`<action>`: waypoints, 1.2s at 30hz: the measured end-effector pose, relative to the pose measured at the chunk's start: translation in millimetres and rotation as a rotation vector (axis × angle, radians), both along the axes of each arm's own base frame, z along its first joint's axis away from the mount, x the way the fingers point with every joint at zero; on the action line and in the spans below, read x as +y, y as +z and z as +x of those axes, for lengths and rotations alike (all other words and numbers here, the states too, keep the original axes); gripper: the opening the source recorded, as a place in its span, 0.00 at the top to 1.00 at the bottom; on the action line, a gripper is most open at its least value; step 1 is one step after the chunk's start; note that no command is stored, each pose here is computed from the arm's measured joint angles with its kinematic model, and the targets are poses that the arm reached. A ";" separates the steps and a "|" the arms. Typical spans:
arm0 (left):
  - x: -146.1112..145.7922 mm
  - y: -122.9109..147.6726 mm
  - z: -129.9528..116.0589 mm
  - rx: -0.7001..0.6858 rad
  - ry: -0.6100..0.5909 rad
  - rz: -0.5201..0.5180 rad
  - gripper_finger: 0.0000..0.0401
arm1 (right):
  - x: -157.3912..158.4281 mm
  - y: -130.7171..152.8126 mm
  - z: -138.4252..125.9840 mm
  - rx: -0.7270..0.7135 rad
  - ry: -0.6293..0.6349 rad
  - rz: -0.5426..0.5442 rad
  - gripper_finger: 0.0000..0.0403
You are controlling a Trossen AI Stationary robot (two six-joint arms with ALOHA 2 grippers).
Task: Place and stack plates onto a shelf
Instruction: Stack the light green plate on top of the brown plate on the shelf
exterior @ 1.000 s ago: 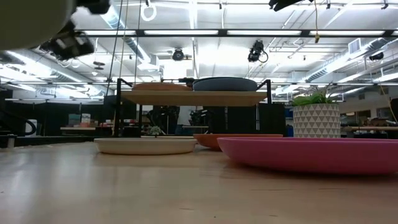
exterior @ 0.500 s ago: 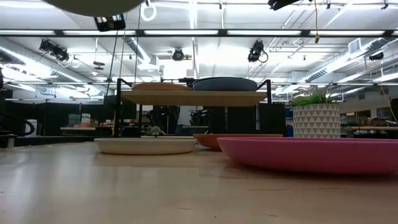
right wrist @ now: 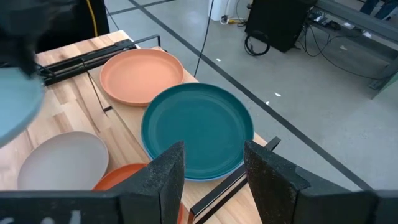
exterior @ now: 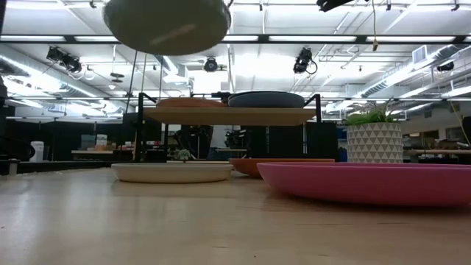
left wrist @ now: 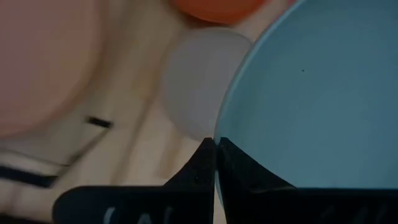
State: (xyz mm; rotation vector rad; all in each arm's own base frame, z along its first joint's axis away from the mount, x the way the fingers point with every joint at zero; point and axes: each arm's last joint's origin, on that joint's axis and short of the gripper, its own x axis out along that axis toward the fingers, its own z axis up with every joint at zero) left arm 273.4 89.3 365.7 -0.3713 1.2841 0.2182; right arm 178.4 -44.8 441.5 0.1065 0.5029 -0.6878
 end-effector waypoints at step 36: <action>204.4 -50.7 -39.4 0.005 0.438 0.131 0.98 | -0.6 0.9 0.2 -0.013 -0.026 -0.008 0.58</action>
